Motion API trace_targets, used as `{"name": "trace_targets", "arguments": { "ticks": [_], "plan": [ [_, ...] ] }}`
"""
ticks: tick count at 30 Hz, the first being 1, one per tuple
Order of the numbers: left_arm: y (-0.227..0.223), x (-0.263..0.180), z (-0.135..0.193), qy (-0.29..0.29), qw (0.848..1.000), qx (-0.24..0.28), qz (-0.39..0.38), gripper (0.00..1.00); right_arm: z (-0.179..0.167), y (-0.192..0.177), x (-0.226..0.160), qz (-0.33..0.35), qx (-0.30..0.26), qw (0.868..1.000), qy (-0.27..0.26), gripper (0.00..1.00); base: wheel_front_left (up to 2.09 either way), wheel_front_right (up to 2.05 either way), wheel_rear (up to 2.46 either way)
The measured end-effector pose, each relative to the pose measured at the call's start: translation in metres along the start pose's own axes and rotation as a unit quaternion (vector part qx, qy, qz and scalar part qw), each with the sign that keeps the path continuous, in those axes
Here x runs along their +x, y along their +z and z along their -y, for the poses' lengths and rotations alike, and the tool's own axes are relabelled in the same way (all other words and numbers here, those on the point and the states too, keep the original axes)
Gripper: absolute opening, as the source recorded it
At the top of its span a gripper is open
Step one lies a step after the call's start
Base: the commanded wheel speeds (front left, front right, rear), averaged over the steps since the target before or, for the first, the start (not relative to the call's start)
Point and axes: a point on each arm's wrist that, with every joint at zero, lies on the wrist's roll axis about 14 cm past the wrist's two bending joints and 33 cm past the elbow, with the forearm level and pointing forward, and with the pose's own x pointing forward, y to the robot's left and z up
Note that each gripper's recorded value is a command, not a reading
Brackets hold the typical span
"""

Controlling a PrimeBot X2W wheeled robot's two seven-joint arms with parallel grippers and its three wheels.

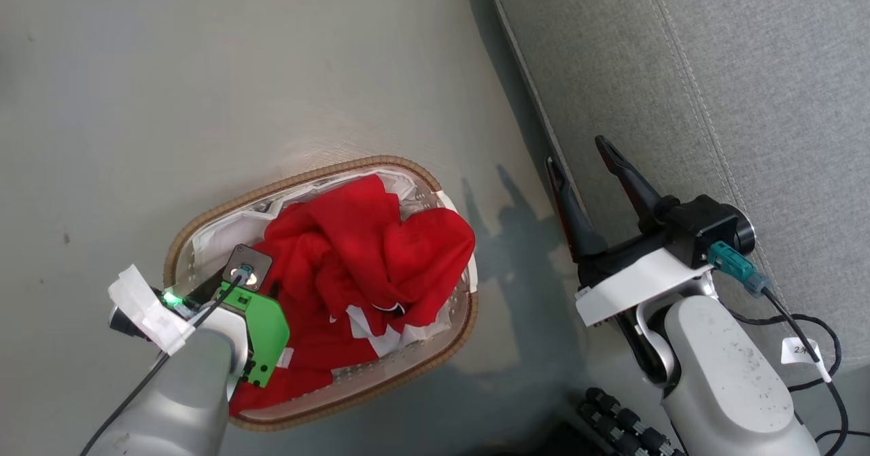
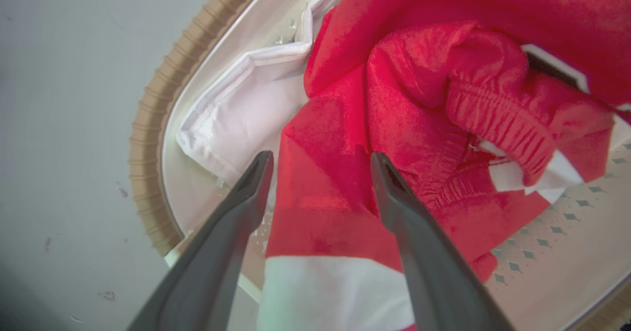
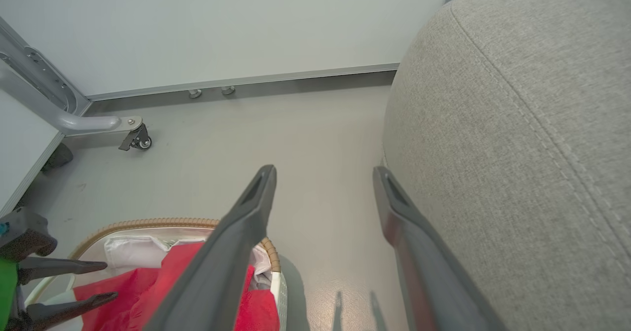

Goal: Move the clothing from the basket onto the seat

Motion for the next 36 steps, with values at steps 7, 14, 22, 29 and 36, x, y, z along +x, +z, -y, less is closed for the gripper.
{"name": "trace_targets", "arguments": {
  "ticks": [7,14,22,29,36],
  "plan": [
    [-0.021,0.013,-0.007,-0.004,0.997,0.011,-0.074,1.0,0.007,-0.012,-0.002,-0.016,0.005,1.0,-0.01,1.0,0.0,0.0,0.0],
    [-0.033,0.023,-0.01,-0.015,0.993,0.032,-0.116,1.0,0.009,-0.019,-0.001,-0.024,0.011,1.0,-0.013,1.0,0.0,0.0,0.0],
    [-0.053,0.028,-0.012,-0.025,0.983,0.04,-0.175,1.0,0.007,-0.021,0.005,-0.023,0.014,1.0,-0.008,1.0,0.0,0.0,0.0],
    [-0.045,0.035,0.004,-0.048,0.987,0.037,-0.15,0.0,0.008,-0.022,0.005,-0.025,0.018,0.999,-0.01,1.0,0.0,0.0,0.0],
    [-0.028,0.035,0.02,-0.066,0.992,0.041,-0.099,0.0,0.01,-0.016,0.005,-0.017,0.019,1.0,-0.013,1.0,0.0,0.0,0.0]
  ]
}}
